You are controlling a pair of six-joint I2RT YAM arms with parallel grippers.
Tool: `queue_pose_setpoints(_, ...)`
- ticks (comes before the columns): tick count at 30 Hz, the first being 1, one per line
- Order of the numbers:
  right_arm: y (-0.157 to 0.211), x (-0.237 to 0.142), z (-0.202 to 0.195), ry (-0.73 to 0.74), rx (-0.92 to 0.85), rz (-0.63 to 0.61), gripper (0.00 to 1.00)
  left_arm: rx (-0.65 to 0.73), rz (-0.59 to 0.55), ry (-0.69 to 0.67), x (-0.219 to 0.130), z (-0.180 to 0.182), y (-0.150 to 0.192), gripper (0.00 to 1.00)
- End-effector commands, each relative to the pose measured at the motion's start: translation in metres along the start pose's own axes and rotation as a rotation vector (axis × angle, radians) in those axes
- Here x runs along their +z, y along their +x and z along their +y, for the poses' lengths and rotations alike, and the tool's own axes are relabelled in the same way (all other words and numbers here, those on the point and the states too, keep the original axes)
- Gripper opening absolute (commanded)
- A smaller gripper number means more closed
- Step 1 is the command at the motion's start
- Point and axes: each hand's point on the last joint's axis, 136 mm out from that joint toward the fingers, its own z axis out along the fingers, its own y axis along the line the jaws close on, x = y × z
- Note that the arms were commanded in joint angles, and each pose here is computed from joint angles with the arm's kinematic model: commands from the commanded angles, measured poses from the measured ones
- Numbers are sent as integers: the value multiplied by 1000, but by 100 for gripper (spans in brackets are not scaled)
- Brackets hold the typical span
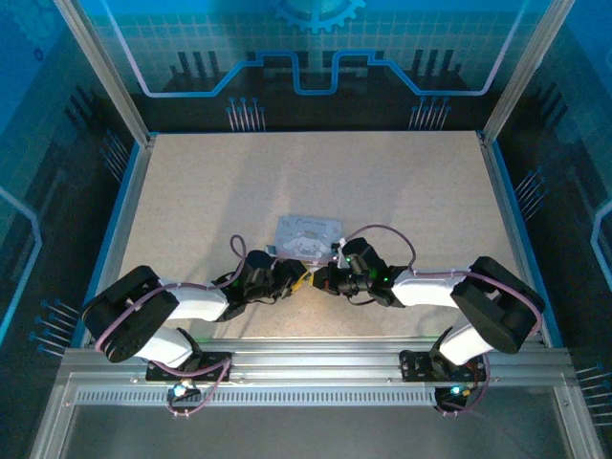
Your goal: Unlock the padlock with the key
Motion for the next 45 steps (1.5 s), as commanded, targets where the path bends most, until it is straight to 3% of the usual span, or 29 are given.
queue_pose_setpoints(1, -6, -4, 27, -85, 5, -29, 5, -21, 2, 6, 2, 2, 3, 34)
queue_pose_setpoints(13, -13, -13, 34, -118, 80, -81, 8, -24, 9, 3, 4, 2, 5, 19)
queue_pose_setpoints(25, -8, -11, 32, -116, 49, -50, 22, -37, -5, 2, -1, 0, 3, 4)
queue_pose_setpoints(36, -12, -25, 15, -13, -26, -81, 34, -50, -9, -2, -2, 0, 2, 3)
queue_pose_setpoints(45, -22, -50, 27, 86, -219, -90, 54, -68, -15, -12, -4, 1, 2, 3)
